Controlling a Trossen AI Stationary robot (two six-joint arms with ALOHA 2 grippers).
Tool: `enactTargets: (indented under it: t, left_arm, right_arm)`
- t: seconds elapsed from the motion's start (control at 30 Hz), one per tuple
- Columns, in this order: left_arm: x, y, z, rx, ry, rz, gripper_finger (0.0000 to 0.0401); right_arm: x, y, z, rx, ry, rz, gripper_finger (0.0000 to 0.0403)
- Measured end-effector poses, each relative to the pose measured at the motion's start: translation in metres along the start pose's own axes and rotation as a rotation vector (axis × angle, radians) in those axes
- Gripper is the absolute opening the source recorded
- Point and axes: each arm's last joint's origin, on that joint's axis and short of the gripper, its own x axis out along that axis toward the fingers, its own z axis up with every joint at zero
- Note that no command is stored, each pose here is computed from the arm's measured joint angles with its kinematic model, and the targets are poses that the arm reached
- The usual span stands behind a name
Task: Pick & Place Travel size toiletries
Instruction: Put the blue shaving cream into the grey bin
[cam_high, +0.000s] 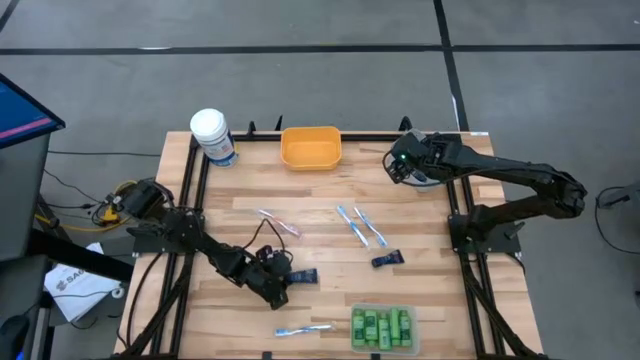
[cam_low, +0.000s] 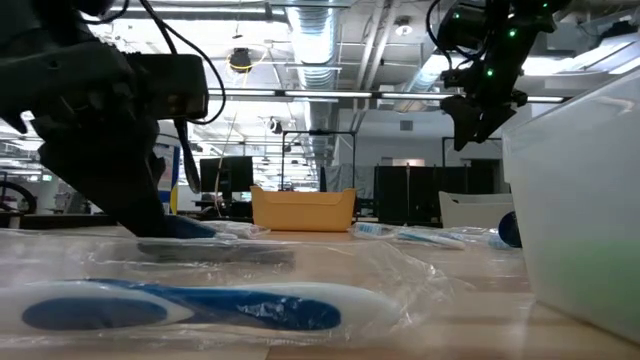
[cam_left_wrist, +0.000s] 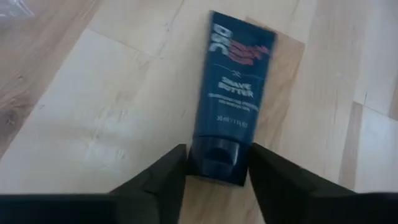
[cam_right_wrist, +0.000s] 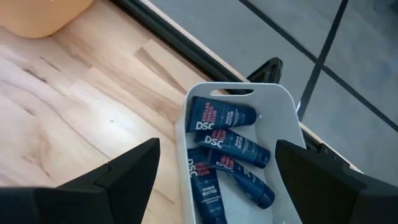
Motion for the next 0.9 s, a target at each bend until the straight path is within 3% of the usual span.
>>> enactTargets:
  t: [0.17,0.4,0.63,0.9]
  left_arm:
    - [0.002,0.004,0.005,-0.019,0.012,-0.005,0.012]
    - [-0.006,0.011,0.022,-0.039,-0.056,0.003,0.0137]
    - [-0.03,0.025,0.052,-0.054,-0.222,0.052,0.0126]
    - [-0.073,0.052,0.093,-0.075,-0.479,0.156,0.0142]
  right_arm:
    - [-0.005,0.012,0.001,-0.003,-0.004,0.16,0.031]
    - [-0.021,0.038,0.008,0.094,-0.045,0.543,0.0311]
    - [-0.042,0.06,0.017,0.2,-0.119,0.817,0.0311]
    - [-0.059,0.074,0.024,0.326,-0.172,0.986,0.0311]
